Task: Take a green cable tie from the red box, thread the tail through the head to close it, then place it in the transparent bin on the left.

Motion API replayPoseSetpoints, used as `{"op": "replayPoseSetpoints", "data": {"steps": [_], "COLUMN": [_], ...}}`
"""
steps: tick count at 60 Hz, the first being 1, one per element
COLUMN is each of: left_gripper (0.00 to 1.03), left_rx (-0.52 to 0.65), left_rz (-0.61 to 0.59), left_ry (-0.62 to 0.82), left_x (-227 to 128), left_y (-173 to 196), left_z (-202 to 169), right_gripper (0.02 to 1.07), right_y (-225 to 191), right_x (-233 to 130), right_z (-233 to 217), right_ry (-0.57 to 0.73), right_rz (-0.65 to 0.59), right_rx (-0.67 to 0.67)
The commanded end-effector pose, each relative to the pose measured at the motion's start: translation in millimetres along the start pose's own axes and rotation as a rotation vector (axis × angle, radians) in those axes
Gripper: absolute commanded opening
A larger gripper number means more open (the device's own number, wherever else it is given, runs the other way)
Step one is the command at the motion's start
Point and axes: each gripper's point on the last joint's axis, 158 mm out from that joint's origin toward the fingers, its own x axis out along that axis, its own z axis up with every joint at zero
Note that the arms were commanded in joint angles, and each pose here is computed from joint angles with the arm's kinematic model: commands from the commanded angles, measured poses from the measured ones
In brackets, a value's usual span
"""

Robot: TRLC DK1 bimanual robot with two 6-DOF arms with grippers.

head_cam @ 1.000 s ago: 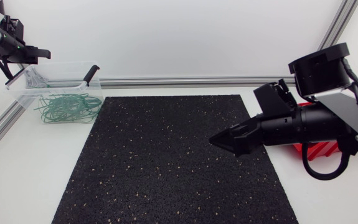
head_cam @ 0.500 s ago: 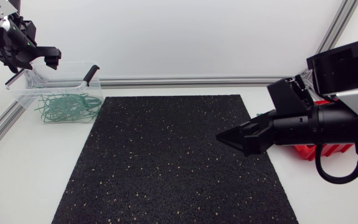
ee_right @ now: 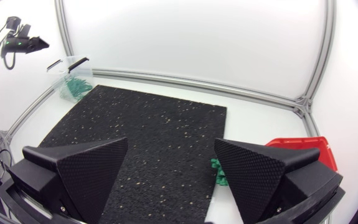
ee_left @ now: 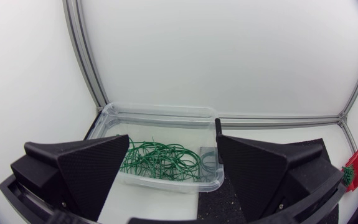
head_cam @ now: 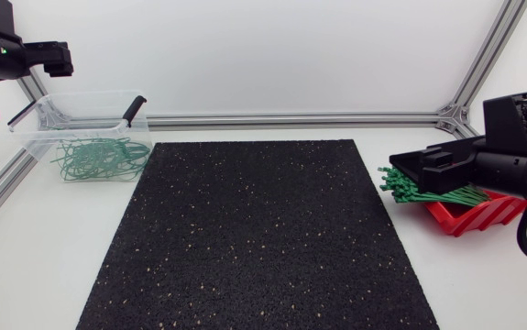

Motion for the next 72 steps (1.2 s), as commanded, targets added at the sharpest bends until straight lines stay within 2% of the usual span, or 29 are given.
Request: {"op": "replayPoseSetpoints", "data": {"steps": [1,9,23,37,58,72], "left_gripper": [0.99,0.99,0.99,0.99,0.99,0.99], "left_rx": [-0.009,0.003,0.002,0.008,-0.005,-0.003], "left_rz": [-0.022,-0.036,-0.038,-0.060,-0.089,-0.100], "left_ry": [-0.008,-0.030,-0.130,-0.221,-0.403,-0.421], "left_x": [-10.5,-28.7,-57.7,-77.7,-114.0,-120.2], "left_y": [-11.4,-19.2,-20.9,-30.2,-37.8,-40.2], "left_z": [-21.9,-45.6,-75.4,-113.5,-139.8,-160.9], "right_gripper": [1.03,1.03,1.03,1.03,1.03,1.03], "right_y": [-18.8,-39.5,-42.1,-40.4,-40.9,-42.8], "right_x": [-6.7,-23.9,-46.5,-47.6,-46.6,-44.0], "right_z": [-7.6,-10.0,-19.4,-33.7,-53.9,-66.6], "right_ry": [-0.025,-0.096,-0.183,-0.244,-0.343,-0.414], "right_rz": [-0.062,-0.153,-0.218,-0.257,-0.308,-0.335], "right_rx": [-0.024,-0.035,-0.055,-0.042,-0.012,0.017]}}
